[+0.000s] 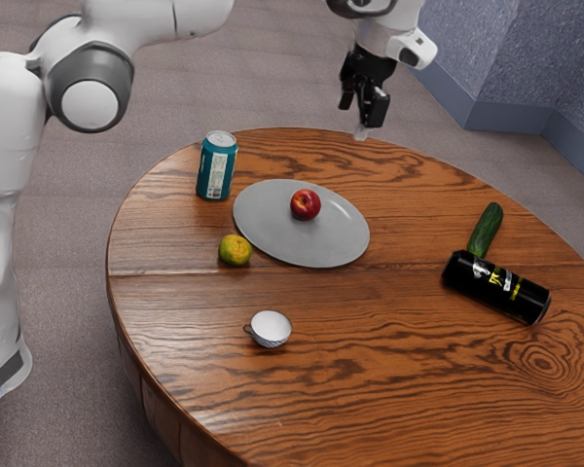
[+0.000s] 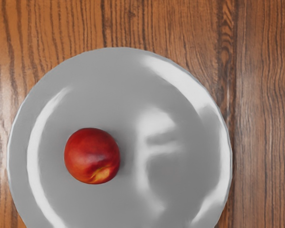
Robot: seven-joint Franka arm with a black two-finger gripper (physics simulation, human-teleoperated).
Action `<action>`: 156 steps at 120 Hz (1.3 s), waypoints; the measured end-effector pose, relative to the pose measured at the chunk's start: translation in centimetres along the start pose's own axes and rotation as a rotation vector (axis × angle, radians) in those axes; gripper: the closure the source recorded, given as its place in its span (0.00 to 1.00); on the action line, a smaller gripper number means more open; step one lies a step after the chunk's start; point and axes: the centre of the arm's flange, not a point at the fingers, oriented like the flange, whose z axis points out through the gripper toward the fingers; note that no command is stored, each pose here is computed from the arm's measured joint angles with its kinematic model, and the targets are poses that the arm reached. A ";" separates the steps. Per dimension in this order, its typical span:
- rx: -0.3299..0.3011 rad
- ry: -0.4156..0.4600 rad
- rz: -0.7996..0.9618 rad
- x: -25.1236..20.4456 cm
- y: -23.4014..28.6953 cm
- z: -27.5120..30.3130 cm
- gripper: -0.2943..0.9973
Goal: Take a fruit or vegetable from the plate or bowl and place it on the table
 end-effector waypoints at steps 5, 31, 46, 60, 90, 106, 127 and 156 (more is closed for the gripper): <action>-0.003 0.006 0.001 0.1 0.0 0.0 0.23; -0.031 -0.100 0.009 -4.1 -0.2 8.5 0.23; -0.047 -0.074 -0.015 -5.4 -1.8 11.6 0.23; -0.045 -0.020 -0.042 -5.2 -3.8 11.6 0.23; -0.029 0.018 -0.101 -3.7 -7.8 14.6 0.23; -0.029 0.015 -0.110 -3.6 -8.5 16.0 0.23; -0.034 0.011 -0.092 -3.6 -7.6 17.8 0.23; -0.036 0.019 -0.099 -3.3 -8.0 18.9 0.23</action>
